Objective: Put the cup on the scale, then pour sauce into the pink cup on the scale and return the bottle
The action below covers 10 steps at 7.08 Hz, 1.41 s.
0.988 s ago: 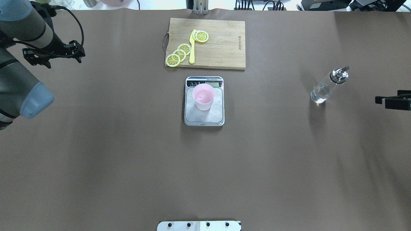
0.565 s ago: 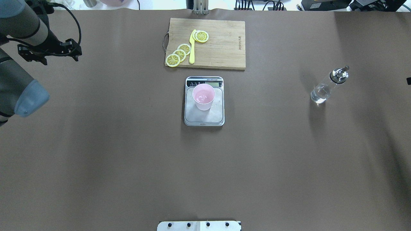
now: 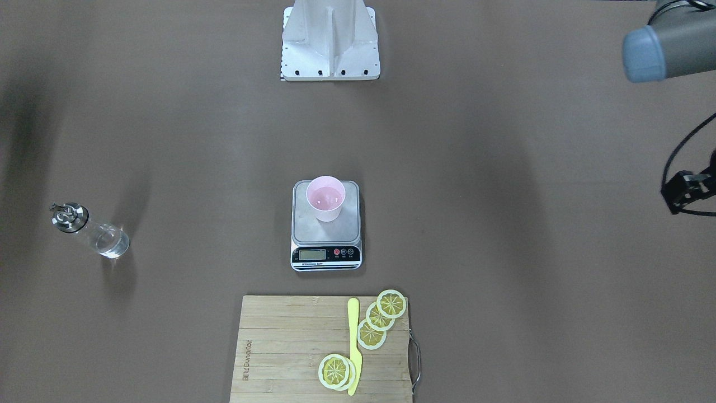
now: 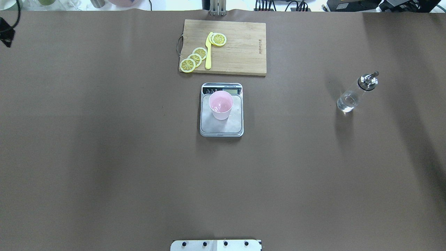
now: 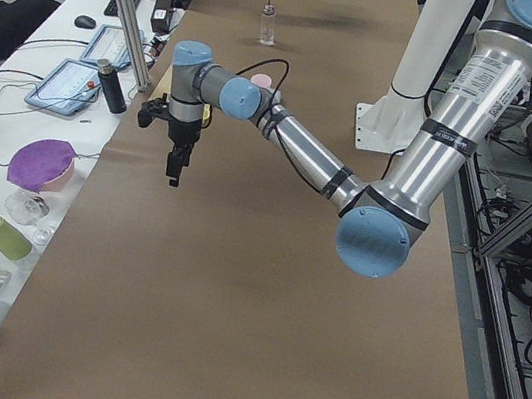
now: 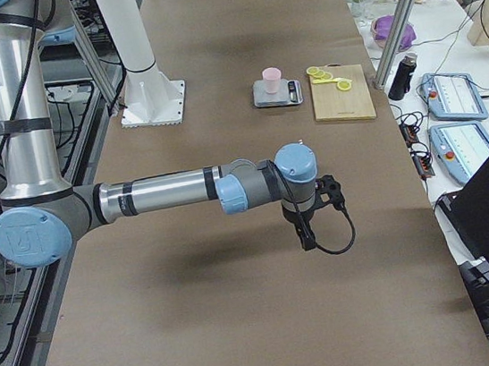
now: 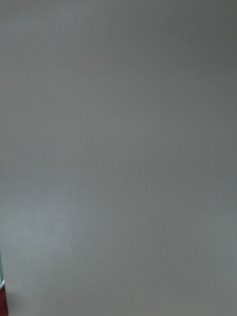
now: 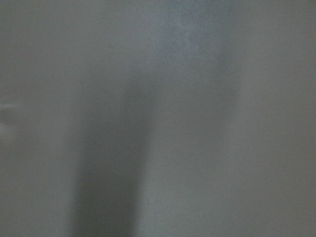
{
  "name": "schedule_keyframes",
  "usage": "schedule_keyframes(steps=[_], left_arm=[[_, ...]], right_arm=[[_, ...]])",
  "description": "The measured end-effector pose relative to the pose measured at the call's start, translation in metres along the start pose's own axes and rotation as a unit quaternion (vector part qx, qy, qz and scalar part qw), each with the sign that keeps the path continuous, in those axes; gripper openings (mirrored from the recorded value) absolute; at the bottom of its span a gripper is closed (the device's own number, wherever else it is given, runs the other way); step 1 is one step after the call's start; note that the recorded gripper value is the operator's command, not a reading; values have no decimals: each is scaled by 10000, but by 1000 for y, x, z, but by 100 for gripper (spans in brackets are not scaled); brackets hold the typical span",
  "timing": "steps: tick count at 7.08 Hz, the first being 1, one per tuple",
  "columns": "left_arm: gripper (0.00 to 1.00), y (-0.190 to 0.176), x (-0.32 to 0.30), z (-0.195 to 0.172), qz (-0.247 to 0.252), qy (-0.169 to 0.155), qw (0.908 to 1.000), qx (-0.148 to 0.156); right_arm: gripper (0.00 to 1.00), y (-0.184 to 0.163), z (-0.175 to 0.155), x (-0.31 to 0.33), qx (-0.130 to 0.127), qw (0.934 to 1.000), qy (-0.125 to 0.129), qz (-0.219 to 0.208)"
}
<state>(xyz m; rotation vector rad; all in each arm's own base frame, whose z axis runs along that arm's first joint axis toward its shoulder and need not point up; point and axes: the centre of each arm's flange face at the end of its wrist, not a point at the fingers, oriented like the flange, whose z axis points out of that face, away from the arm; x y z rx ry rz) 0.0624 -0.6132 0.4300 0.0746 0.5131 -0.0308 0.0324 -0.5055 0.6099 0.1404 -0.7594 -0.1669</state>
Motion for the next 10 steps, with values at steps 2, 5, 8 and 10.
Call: schedule_keyframes(steps=[2,5,8,10], left_arm=[[98,18,-127,34,-193,709,9970,-242],[99,72,-205,100,-175,1072,9941,8],[98,82,-209,109,-164,1202,9926,56],[99,84,-210,110,-170,1228,9923,49]], right_arm=[[100,3,-4,7,-187,9994,-180,239],[100,9,-11,15,-180,9986,-252,437],[100,8,-13,15,-156,9983,-285,479],[100,7,-13,15,-152,9983,-289,481]])
